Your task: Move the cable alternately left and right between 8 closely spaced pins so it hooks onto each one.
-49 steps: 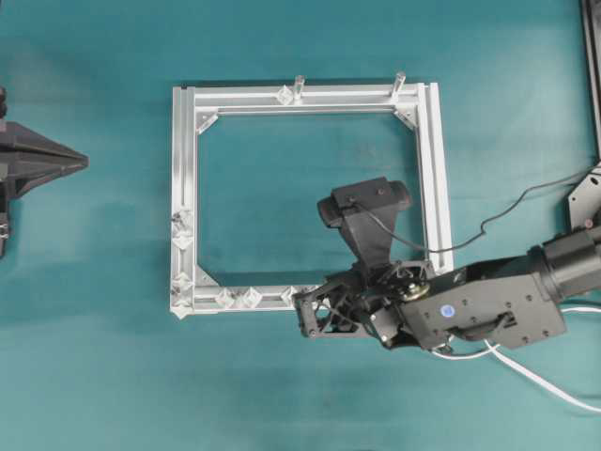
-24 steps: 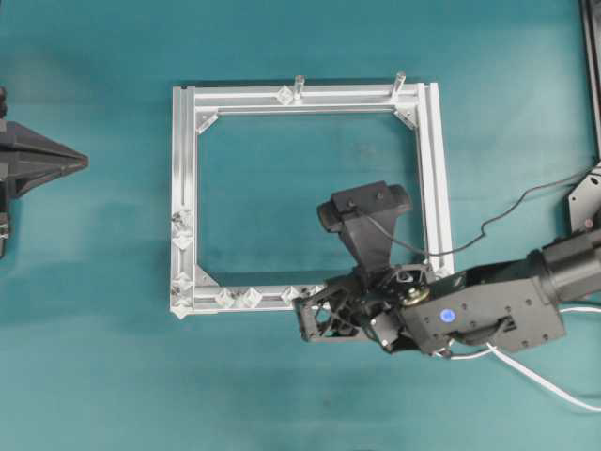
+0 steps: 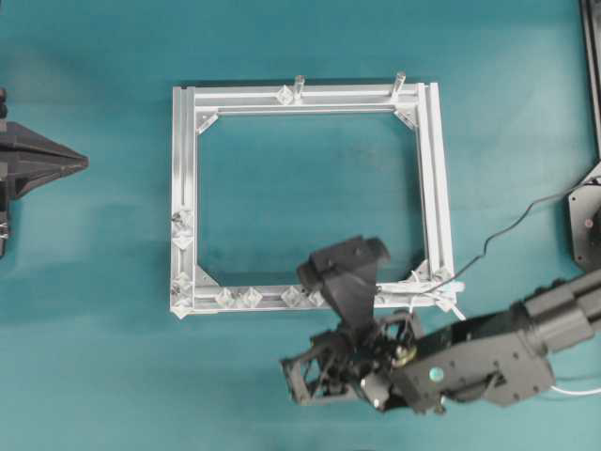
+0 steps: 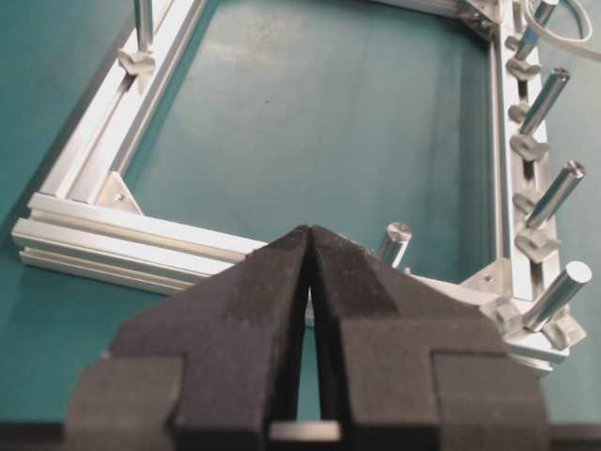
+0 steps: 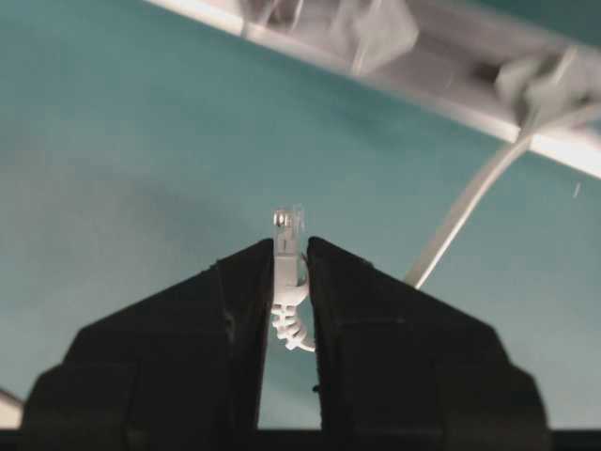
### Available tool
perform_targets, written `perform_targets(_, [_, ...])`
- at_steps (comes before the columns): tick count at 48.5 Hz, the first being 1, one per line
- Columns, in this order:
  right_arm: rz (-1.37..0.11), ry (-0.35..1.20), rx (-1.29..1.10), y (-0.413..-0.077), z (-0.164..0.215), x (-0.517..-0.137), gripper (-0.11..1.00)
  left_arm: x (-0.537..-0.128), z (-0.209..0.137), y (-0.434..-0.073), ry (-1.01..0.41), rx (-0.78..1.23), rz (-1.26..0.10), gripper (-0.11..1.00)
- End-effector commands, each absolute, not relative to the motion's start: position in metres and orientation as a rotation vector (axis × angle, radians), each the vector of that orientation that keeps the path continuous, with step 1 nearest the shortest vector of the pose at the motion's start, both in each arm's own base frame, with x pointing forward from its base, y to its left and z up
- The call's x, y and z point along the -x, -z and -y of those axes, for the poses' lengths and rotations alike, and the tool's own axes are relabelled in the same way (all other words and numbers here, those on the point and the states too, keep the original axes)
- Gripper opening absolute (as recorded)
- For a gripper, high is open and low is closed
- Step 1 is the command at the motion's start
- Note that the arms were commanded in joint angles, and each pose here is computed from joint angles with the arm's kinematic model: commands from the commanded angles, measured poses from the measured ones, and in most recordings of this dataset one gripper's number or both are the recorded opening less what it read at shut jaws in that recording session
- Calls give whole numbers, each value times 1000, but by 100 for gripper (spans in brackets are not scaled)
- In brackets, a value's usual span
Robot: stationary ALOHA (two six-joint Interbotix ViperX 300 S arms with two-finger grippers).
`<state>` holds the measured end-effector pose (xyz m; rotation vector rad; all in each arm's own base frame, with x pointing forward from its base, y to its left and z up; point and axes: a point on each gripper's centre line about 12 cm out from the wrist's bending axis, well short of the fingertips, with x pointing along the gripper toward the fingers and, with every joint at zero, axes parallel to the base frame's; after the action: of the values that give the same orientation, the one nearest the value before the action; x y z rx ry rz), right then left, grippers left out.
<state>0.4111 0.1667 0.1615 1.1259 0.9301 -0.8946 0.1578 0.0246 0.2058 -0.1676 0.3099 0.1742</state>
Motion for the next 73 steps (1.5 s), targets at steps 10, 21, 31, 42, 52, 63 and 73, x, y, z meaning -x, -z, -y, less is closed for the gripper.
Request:
perform_targets(10, [-933, 866, -1139, -175, -187, -418, 15, -160, -20, -209, -148, 173, -302, 2])
perform_targets(21, [-892, 855, -1131, -178, -179, -434, 15, -161, -18, -210, -135, 171, -302, 2])
perform_targets(31, [-842, 832, -1138, -182, -170, -456, 15, -161, -15, -212, -112, 172, -299, 2])
perform_targets(42, [-813, 783, -1177, -178, -168, -474, 15, -161, -13, -210, -102, 170, -304, 2])
perform_targets(52, [-814, 818, -1166, -176, -160, -474, 15, -161, -13, -211, -102, 172, -303, 2])
perform_targets(63, [-814, 847, -1131, -175, -136, -479, 15, -161, -13, -211, -102, 170, -303, 2])
perform_targets(73, [-817, 888, -1114, -173, -122, -479, 15, -161, -13, -212, -102, 170, -300, 2])
